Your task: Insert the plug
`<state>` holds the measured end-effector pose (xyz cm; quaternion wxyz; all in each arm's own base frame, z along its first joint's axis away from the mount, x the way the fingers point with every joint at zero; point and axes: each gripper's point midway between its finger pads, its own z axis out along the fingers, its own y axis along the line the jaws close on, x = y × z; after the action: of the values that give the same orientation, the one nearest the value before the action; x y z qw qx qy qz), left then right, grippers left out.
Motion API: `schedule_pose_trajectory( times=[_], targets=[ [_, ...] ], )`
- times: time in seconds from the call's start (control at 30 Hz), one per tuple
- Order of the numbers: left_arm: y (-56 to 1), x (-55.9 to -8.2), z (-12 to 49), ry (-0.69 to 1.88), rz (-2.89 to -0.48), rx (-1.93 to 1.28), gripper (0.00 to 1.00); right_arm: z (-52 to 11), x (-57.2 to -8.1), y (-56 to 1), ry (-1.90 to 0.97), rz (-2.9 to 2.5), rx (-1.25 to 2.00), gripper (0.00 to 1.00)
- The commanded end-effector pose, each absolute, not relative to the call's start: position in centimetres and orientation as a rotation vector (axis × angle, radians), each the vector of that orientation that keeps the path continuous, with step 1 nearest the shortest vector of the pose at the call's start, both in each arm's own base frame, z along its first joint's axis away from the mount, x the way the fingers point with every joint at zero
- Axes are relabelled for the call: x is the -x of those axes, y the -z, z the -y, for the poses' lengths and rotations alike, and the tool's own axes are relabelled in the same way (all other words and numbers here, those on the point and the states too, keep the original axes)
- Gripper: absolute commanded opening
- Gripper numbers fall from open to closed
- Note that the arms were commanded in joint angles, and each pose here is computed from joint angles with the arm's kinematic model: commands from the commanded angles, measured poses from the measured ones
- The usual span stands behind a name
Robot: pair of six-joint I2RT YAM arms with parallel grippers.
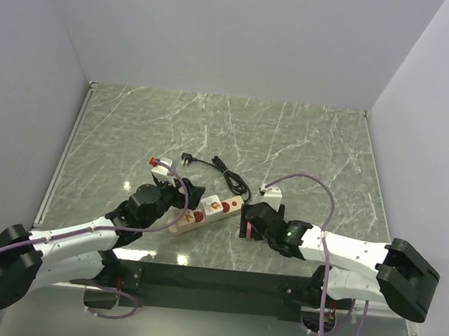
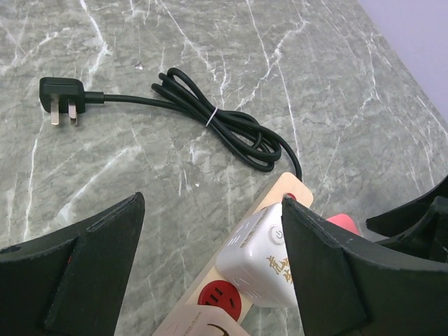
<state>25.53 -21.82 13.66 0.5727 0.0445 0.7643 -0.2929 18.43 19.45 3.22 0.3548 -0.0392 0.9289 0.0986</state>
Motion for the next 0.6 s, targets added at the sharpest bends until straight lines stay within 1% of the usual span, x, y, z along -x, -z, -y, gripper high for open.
schedule_pose_trajectory(
  times=[0.0,0.3,0.43,0.47,0.57],
  targets=[
    [-16.1,-26.1,22.6,0.721,-1.728,-0.118,0.85,-20.8,-18.6,-3.0,-0.336,-2.39,0.096,0.88],
    [-15.7,-26.2,22.7,0.725,-1.737,-0.124,0.85,-20.7,-17.9,-2.0,-0.335,-2.432,0.114,0.86],
    [-15.7,-26.1,22.7,0.728,-1.739,-0.128,0.85,-20.4,-17.9,-1.2,-0.281,-2.452,0.125,0.84],
    [-15.9,-26.1,22.7,0.73,-1.736,-0.124,0.85,-20.5,-17.8,-0.9,-0.273,-2.46,0.136,0.82],
    [-16.0,-26.0,22.5,0.73,-1.732,-0.122,0.85,-20.3,-17.7,-0.7,-0.238,-2.465,0.13,0.8]
  ],
)
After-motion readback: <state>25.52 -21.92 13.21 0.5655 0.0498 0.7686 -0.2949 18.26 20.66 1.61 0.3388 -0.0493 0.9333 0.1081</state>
